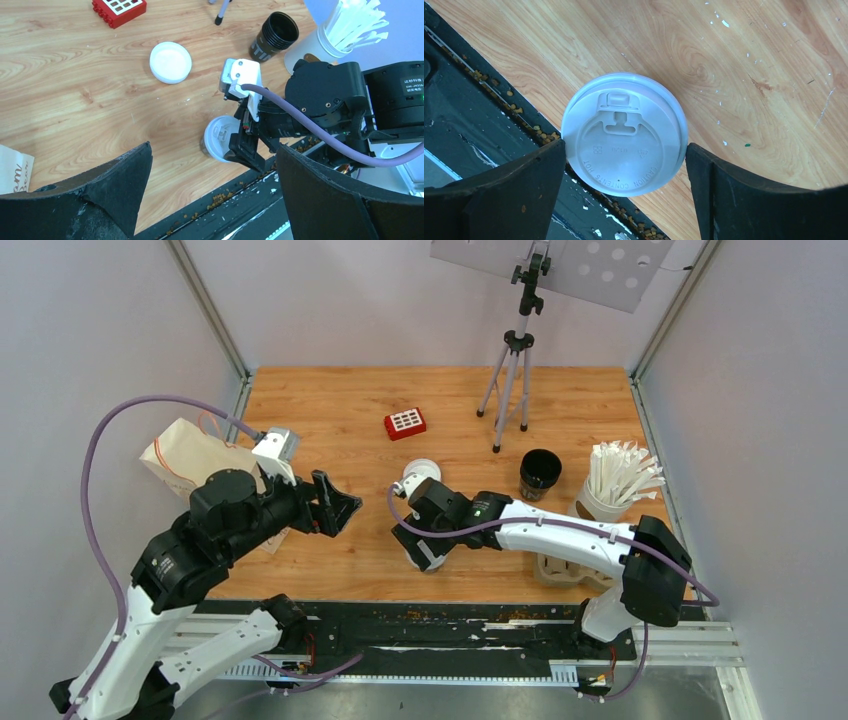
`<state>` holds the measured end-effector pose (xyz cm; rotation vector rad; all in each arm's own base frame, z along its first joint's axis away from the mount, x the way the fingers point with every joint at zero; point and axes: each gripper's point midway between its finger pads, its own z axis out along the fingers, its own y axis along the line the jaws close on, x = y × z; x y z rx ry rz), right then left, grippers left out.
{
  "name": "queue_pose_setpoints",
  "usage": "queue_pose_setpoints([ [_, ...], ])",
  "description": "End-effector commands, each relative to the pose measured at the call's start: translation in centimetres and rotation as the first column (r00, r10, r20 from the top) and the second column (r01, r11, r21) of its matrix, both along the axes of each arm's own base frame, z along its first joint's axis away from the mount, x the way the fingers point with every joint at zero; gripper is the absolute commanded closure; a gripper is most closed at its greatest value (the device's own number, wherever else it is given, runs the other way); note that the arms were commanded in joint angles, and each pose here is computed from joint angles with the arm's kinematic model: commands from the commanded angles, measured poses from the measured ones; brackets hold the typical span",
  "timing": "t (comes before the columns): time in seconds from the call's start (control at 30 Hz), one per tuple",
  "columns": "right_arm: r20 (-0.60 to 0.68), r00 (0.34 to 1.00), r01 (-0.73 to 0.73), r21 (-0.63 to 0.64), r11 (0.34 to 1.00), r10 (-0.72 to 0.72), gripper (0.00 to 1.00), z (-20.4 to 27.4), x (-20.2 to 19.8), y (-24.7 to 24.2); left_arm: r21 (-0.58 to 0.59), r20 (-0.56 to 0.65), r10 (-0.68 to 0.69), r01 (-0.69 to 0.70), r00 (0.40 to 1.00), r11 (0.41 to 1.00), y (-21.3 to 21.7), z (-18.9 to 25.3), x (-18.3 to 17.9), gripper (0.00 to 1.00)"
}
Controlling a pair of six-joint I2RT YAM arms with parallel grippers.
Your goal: Pack the takeout coffee
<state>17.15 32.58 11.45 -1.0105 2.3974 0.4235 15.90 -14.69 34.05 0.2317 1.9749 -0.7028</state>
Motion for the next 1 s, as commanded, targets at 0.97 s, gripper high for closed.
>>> queue_pose_setpoints([
  [0.97,0.073,0.953,0.280,0.150,0.948,-0.293,0.25,4.4,11.7,-6.2,0.047,0.005,-0.005,0.004,1.000,0.999,-0.2,-2.4,0.8,0.00],
])
